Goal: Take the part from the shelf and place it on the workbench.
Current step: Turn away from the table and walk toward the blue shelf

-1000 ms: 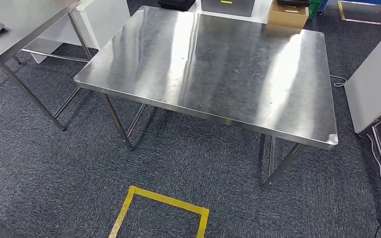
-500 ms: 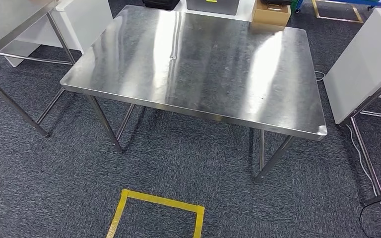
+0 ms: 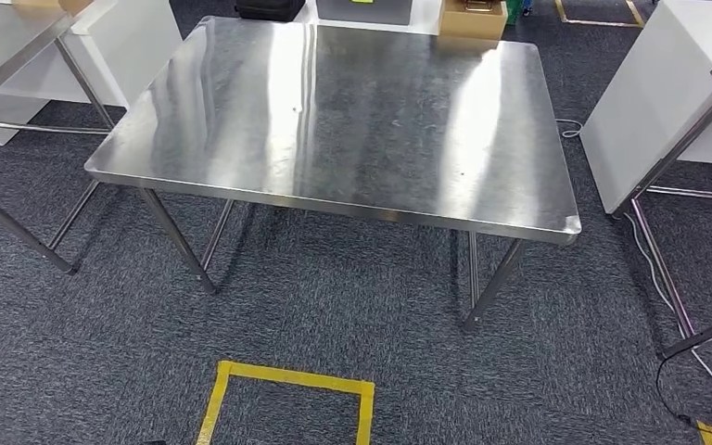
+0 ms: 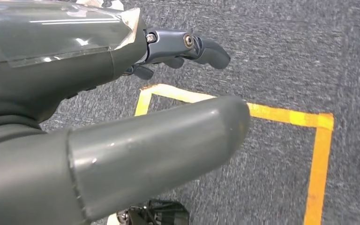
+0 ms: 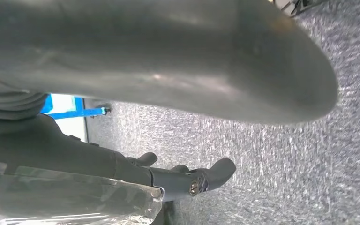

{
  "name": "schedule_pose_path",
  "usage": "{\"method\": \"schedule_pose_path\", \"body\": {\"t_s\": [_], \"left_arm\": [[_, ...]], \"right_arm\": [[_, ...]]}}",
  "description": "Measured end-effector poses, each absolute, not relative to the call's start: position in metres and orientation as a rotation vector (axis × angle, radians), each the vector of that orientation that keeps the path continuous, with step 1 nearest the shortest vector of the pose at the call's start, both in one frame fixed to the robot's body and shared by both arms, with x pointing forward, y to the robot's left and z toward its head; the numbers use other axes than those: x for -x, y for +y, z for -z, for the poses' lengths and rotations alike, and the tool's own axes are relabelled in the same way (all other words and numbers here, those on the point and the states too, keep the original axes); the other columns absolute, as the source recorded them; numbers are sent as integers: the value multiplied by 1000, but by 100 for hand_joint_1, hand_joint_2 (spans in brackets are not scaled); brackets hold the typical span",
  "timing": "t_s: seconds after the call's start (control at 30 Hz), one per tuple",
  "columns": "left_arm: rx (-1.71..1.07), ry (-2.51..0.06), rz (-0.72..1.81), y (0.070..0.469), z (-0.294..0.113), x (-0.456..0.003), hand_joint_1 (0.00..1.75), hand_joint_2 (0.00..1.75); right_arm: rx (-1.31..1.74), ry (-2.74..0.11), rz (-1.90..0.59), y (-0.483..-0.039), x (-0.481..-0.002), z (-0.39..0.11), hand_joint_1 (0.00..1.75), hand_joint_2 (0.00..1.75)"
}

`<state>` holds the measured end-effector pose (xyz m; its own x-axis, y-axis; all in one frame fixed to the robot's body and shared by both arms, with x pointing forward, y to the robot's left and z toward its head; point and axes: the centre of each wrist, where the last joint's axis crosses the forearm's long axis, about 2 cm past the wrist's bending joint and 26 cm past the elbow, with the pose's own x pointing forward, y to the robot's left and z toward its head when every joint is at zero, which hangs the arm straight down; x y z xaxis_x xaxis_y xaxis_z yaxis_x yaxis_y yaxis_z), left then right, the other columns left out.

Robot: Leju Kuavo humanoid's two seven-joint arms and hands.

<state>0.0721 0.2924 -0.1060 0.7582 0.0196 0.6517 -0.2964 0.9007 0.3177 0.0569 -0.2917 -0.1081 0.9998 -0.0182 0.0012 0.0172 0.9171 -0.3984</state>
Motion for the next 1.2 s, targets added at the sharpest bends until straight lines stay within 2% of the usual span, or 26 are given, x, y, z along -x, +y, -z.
{"method": "schedule_pose_path", "body": {"t_s": [1.17,1.2], "left_arm": [[-416,-687,-169,293,106,-71,0,0],[-416,-686,-169,293,106,-71,0,0]], "right_arm": [[397,-4,21,-289,-56,108,0,0],[396,-1,18,-289,-56,108,0,44]]}}
